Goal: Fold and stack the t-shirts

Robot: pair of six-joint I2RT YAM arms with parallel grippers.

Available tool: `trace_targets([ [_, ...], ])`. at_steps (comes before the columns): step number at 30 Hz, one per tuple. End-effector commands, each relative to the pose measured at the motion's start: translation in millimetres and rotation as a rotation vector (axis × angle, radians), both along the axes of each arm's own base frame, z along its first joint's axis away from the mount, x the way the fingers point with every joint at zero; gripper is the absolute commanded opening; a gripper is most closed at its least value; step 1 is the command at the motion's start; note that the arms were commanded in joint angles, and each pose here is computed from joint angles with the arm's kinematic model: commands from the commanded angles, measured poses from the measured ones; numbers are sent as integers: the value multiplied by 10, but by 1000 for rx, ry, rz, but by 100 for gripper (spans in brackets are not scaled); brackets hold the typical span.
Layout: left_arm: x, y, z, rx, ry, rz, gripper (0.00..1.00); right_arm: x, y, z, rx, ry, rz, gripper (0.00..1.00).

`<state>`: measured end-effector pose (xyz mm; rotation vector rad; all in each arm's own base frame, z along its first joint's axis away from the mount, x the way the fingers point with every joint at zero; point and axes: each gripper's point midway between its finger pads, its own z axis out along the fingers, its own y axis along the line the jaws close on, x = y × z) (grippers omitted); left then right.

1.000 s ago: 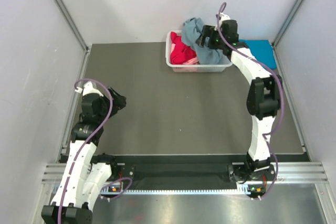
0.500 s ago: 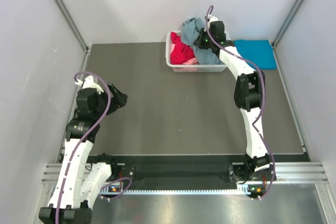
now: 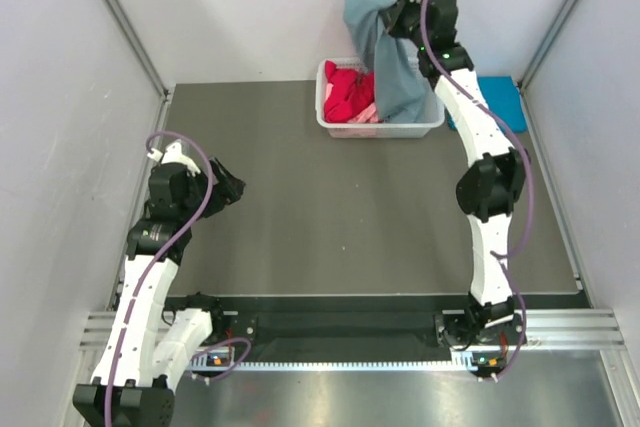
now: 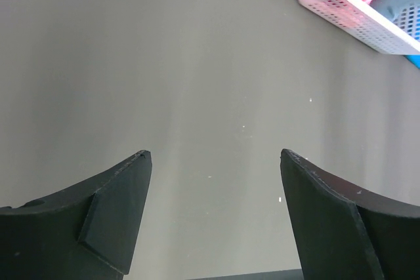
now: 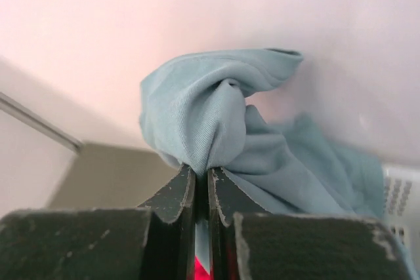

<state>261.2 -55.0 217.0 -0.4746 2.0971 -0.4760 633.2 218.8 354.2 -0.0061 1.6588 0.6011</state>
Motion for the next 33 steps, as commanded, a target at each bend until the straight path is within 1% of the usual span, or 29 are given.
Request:
trace_targets([
  [1, 4, -47, 141, -36, -30, -6, 83, -1230, -81, 2565, 195, -531, 43, 0],
  [2, 2, -46, 156, -38, -34, -5, 83, -1334, -65, 2635, 198, -541, 58, 0],
  [3, 1, -47, 161, -41, -34, -3, 83, -1566, -90, 2844, 193, -590, 69, 0],
  [5, -3, -55, 200, -48, -43, -3, 82, -1700, -32, 2872, 182, -586, 77, 0],
  [6, 0, -67, 208, -54, -42, -7, 82, -1827, -53, 2908, 186, -566, 84, 0],
  [8, -5, -93, 262, -72, -52, -13, 81, -1972, 86, 2852, 189, -533, 133, 0],
  [9, -9, -97, 278, -77, -56, -13, 81, -2175, 98, 2934, 184, -543, 153, 0],
  [11, -19, -93, 336, -86, -70, -3, 80, -2392, 306, 2860, 158, -514, 208, 0],
  [12, -28, -96, 384, -97, -85, 2, 80, -2608, 291, 2949, 135, -541, 222, 0],
  [13, -33, -100, 437, -101, -98, 1, 80, -2762, 394, 2904, 120, -524, 255, 0],
  [14, -37, -96, 472, -104, -105, 6, 80, -2781, 460, 2740, 97, -488, 268, 0],
  [15, -49, -93, 483, -105, -104, 8, 80, -3018, 371, 2834, 108, -507, 276, 0],
  [16, -52, -85, 543, -103, -116, 11, 80, -3096, 384, 2742, 103, -472, 293, 0],
  [17, -60, -81, 568, -105, -120, 15, 80, -3071, 432, 2479, 89, -401, 305, 0],
  [18, -56, -78, 590, -103, -125, 16, 80, -3258, 337, 2485, 98, -400, 313, 0],
  [19, -64, -78, 631, -105, -134, 16, 80, -3319, 348, 2344, 89, -369, 334, 3],
  [20, -63, -77, 644, -103, -136, 14, 80, -3243, 423, 1815, 49, -247, 347, 11],
  [21, -69, -76, 655, -103, -138, 14, 80, -3391, 315, 1721, 45, -230, 345, 21],
  [22, -75, -79, 665, -103, -138, 13, 80, -3369, 249, 1469, 17, -175, 311, 38],
  [23, -76, -87, 652, -105, -130, 9, 80, -3323, 197, 948, -44, -60, 277, 46],
  [24, -83, -91, 643, -106, -125, 7, 80, -3424, 31, 692, -87, 10, 236, 56],
  [25, -97, -115, 623, -110, -115, -8, 80, -3407, -109, 397, -131, 81, 168, 77],
  [26, -105, -128, 598, -113, -104, -14, 80, -3447, -170, -41, -186, 179, 160, 81],
  [27, -112, -139, 550, -116, -91, -18, 80, -3548, -254, -370, -248, 282, 163, 82],
  [28, -129, -169, 529, -126, -84, -33, 80, -3629, -241, -563, -274, 335, 197, 85],
  [29, -140, -183, 507, -135, -77, -37, 80, -3693, -250, -863, -309, 405, 218, 86],
  [31, -162, -229, 432, -156, -55, -53, 79, -3847, -126, -1125, -305, 487, 302, 86],
  [33, -181, -257, 391, -172, -39, -61, 77, -3915, -14, -1370, -303, 543, 332, 85],
])
